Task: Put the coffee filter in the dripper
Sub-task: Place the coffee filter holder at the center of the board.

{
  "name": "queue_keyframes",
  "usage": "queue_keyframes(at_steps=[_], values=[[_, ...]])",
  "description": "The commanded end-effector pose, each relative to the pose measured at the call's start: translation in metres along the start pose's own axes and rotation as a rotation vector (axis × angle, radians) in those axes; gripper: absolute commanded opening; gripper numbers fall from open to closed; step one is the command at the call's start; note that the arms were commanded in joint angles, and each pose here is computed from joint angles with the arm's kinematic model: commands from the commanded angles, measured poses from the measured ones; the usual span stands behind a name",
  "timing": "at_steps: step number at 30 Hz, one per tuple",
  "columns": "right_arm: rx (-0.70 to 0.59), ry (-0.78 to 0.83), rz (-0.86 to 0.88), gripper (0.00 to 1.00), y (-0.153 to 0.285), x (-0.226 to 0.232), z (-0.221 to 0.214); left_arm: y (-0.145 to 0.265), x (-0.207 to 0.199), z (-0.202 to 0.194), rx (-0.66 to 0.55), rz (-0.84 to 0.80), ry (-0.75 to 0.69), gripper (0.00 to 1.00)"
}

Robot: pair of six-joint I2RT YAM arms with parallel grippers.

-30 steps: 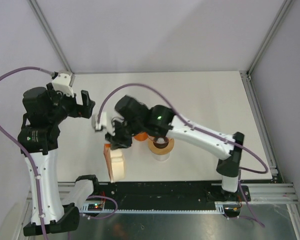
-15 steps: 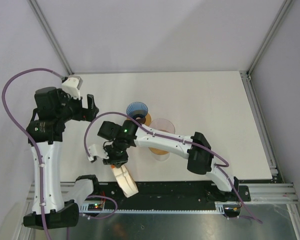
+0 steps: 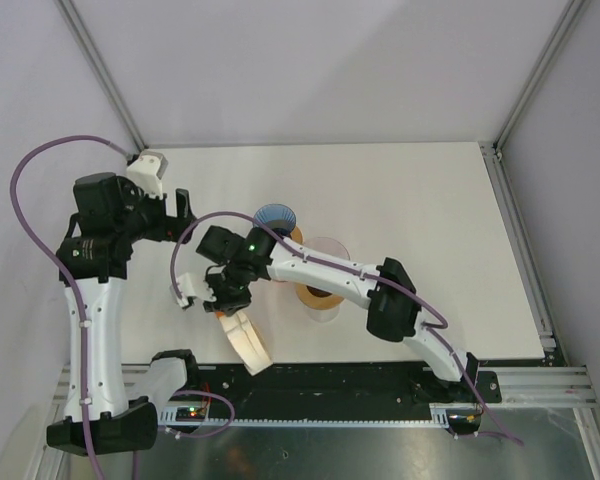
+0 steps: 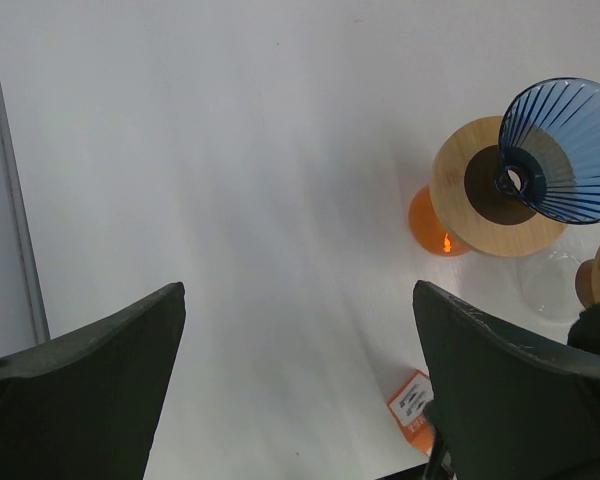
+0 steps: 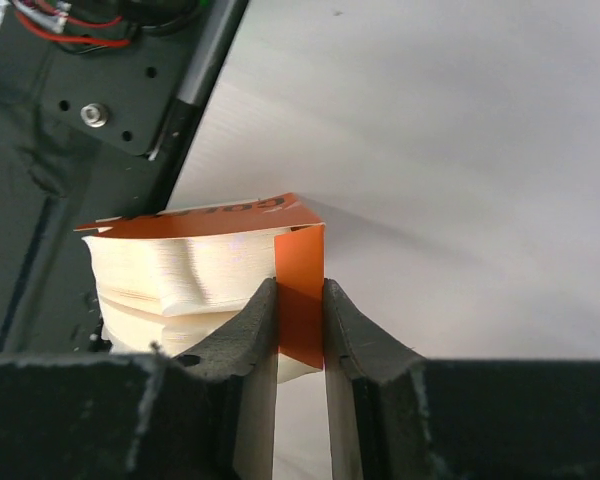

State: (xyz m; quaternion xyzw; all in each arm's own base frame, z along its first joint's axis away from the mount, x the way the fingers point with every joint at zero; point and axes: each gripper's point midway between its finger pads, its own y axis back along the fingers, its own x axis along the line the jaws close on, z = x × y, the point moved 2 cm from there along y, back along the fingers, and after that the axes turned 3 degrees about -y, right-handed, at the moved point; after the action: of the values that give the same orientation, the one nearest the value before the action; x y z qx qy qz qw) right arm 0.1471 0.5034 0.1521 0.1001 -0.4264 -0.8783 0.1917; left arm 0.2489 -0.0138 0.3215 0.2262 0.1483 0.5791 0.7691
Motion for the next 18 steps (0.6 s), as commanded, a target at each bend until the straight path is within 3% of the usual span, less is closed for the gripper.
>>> queue_keyframes(at_steps=[1,2,14,18], values=[[-0.033,0.042,-0.08,0.0,-0.003,-0.032,0.004,-0.002,0.006,0.004,-0.018,0.017,-0.026,1.0],[-0.044,0.042,-0.087,0.01,-0.004,-0.034,0.007,-0.002,0.006,0.004,-0.018,0.017,-0.027,1.0],[-0.073,0.101,-0.228,0.48,0.016,-0.037,0.034,-0.007,0.007,-0.001,-0.006,0.013,-0.038,1.0],[-0.093,0.129,-0.283,0.58,0.033,-0.035,0.049,-0.008,0.007,-0.002,-0.002,0.011,-0.041,0.99]])
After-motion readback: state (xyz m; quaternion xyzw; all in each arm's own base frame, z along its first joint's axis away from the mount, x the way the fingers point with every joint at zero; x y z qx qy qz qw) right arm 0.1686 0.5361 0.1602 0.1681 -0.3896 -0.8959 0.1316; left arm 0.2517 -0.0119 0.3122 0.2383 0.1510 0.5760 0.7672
